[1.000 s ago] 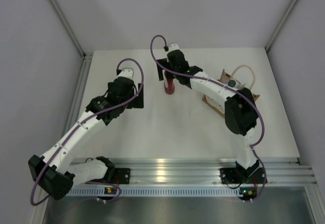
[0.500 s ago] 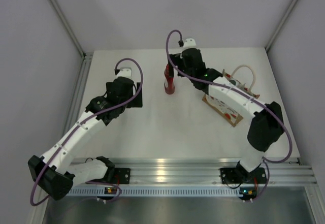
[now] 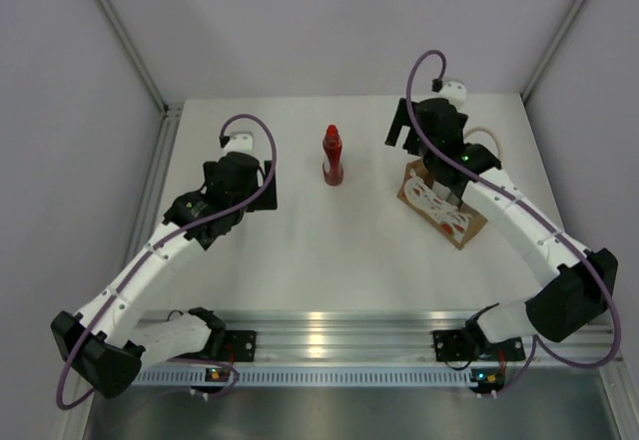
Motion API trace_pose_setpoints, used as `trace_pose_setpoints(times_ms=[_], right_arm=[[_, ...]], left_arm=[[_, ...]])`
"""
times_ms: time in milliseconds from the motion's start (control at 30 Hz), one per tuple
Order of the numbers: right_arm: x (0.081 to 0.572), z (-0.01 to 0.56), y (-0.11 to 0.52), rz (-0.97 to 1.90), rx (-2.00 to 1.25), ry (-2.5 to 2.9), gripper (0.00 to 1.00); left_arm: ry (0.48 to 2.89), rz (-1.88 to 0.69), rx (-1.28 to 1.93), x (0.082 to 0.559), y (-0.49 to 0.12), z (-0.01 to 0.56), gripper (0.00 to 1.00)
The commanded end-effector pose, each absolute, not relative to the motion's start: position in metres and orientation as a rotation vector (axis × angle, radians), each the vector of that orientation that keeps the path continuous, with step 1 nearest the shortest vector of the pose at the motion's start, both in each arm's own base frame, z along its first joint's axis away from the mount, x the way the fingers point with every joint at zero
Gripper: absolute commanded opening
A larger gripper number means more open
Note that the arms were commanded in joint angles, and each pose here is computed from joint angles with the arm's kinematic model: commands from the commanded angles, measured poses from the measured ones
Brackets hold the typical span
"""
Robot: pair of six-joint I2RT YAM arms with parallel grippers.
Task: Take the personal care products out of the canvas bag
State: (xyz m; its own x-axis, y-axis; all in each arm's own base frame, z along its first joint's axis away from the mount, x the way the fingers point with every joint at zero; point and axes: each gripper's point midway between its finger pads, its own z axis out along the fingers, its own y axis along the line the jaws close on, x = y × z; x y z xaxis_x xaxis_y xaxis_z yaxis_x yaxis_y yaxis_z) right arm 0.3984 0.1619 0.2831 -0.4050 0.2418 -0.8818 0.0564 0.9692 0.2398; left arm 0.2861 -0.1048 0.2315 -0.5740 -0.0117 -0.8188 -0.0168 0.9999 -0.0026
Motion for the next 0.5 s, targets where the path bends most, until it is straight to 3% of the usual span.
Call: trace_pose_setpoints(times_ms=[0,467], right_arm=[[0.381,0.28,0.101,0.003,0.457,1.952,0.98],[0.379,0.244,0.039,-0.112,0.742,1.944,0.84]], left_arm=[[2.177,-0.006,-0.016,0.287,-0.107,0.232,0.98],[2.184,-0.052,0.011,0.284,-0.113,0.233,0.98]])
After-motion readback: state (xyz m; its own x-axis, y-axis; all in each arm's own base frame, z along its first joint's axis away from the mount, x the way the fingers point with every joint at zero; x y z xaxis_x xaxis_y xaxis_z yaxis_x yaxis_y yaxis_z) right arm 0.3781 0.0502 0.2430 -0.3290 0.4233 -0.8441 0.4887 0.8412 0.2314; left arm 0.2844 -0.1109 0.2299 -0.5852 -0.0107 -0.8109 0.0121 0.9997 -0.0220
